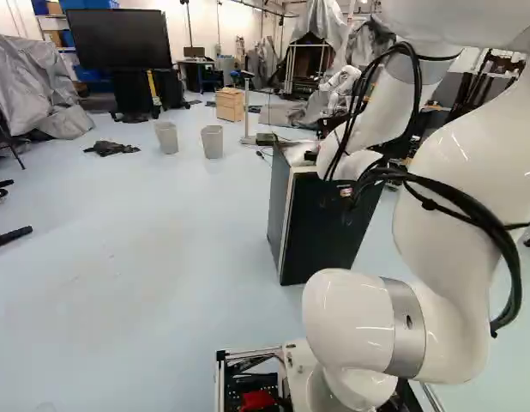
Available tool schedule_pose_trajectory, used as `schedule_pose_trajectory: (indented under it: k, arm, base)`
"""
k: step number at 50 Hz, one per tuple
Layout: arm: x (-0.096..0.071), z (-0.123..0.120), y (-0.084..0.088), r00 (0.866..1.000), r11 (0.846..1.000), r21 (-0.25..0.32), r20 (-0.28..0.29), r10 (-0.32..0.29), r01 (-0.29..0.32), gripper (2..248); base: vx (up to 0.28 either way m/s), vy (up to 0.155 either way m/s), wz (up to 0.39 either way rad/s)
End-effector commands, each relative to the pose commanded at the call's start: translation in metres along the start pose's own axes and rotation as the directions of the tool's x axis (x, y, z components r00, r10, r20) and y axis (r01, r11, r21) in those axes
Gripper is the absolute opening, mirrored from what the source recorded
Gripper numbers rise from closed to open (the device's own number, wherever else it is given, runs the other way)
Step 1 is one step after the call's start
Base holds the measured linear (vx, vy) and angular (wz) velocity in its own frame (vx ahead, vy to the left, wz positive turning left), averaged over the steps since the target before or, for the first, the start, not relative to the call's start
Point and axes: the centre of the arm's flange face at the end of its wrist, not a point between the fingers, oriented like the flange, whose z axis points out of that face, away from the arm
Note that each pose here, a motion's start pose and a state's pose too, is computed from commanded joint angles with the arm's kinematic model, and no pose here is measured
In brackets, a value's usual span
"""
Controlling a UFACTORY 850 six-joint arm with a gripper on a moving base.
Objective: Grab a drink from the fridge
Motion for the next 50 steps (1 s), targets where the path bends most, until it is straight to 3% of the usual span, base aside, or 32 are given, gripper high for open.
schedule_pose_trajectory:
  k: [21,38,50]
  arm:
    - [0.002,0.041,-0.005,0.994,0.990,-0.083,0.002,0.110,-0.109,247]
    - [-0.005,0.077,-0.014,0.993,0.991,-0.071,0.023,0.115,-0.113,247]
    - [-0.006,0.083,-0.015,0.993,0.991,-0.068,0.024,0.114,-0.112,247]
  base:
    - [0.000,0.000,0.000]
    - [0.000,0.000,0.000]
    - [0.000,0.000,0.000]
